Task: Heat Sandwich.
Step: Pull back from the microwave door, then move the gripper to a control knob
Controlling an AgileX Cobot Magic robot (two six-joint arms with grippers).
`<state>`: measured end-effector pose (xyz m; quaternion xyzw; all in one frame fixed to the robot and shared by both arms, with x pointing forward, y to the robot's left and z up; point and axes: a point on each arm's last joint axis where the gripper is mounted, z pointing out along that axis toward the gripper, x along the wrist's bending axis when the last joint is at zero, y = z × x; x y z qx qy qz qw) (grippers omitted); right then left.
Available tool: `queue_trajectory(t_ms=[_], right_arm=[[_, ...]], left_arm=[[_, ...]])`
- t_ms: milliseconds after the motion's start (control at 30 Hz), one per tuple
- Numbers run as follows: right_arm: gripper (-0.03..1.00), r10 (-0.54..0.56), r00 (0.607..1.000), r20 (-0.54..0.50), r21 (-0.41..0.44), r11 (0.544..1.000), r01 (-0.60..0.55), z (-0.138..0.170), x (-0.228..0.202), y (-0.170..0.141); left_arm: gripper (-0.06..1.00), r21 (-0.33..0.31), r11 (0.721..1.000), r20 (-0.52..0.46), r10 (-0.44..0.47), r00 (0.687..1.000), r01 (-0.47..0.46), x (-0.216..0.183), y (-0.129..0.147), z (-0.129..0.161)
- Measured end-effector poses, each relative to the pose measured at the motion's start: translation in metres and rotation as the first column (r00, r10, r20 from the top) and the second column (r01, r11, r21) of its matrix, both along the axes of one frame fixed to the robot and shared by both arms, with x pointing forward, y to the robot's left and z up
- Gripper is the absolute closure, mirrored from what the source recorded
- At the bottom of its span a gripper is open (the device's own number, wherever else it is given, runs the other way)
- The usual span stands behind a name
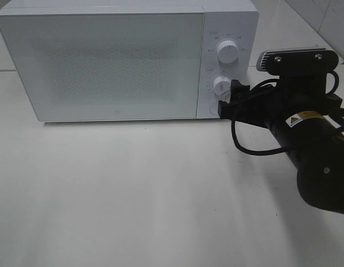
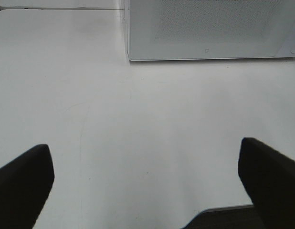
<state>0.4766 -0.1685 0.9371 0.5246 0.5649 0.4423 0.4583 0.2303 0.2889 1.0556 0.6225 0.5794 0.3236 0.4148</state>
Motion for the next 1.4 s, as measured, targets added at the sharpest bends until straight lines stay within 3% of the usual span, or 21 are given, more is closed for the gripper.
queue_trajectory(t_ms=[467,833,1400], right_arm=[[0.20,-0.001,1.000,-0.014,-0.009,1.000,0.001,-0.018,0.028,0.024],[0.20,-0.012,1.000,-0.013,0.030,0.999,0.012,-0.033,0.052,0.042],[0.20,-0.032,0.999,-0.037,0.069,0.997,0.035,-0.048,0.084,0.042]], left_arm=[[-0.03,0.000,1.000,0.000,0.000,1.000,0.000,0.000,0.000,0.000],[-0.03,0.000,1.000,0.000,0.000,1.000,0.000,0.000,0.000,0.000],[-0.03,0.000,1.000,0.000,0.000,1.000,0.000,0.000,0.000,0.000]])
